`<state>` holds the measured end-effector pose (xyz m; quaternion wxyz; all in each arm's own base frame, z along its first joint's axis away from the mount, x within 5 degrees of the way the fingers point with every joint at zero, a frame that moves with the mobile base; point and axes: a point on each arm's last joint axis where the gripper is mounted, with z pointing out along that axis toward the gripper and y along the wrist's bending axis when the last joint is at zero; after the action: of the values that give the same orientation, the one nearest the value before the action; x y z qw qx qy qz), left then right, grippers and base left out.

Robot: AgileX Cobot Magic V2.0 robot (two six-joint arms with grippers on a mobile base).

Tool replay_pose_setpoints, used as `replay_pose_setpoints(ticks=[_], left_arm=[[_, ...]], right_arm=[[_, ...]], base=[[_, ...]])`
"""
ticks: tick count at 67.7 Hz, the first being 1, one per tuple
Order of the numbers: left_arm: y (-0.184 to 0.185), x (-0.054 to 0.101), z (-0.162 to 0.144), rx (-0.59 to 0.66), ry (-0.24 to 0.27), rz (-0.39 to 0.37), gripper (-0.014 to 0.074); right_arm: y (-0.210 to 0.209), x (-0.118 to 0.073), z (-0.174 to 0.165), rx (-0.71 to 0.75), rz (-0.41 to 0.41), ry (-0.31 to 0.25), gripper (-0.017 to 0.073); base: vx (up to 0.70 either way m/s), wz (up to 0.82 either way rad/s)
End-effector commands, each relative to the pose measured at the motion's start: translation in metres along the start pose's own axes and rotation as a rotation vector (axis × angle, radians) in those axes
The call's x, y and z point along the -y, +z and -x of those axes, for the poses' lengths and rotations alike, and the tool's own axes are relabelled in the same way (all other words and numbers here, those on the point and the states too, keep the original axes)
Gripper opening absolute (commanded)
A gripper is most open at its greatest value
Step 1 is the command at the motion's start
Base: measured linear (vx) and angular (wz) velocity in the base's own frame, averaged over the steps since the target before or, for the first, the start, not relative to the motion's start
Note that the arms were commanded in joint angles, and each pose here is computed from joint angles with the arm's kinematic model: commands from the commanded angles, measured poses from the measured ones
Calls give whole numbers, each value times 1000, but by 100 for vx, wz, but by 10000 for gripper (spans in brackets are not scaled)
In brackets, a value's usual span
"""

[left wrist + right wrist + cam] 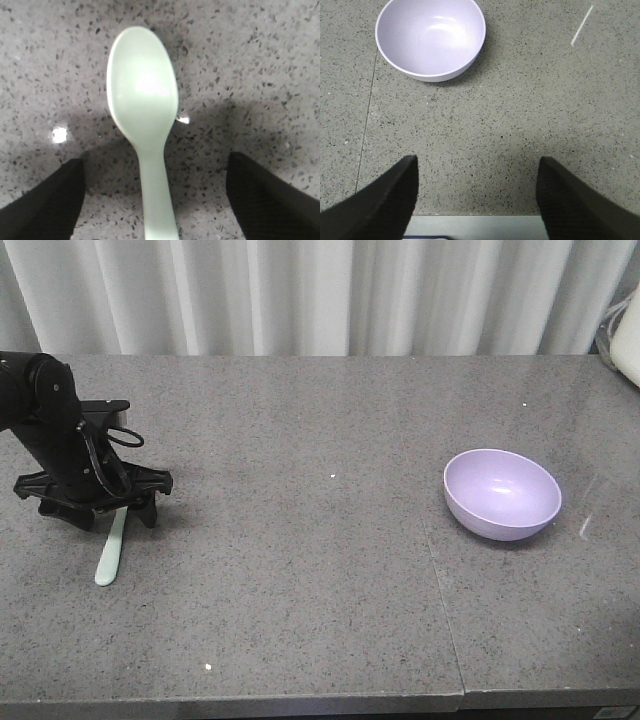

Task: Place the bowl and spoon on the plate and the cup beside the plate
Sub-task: 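Grasp the white spoon handle with the left gripper and lift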

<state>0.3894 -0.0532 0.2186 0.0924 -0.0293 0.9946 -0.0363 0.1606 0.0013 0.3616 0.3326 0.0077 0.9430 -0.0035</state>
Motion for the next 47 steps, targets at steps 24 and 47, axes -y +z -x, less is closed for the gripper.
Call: replay_pose_setpoints(ticks=[24,47], left_arm=[[-20,5,4,67,-9,-23,322],[-25,5,3,74,1,-24,-9]], right_arm=[[-9,2,10,84,-9,-4,494],[-9,2,10,84,-8,-3,494]], base=[[0,0],[0,0]])
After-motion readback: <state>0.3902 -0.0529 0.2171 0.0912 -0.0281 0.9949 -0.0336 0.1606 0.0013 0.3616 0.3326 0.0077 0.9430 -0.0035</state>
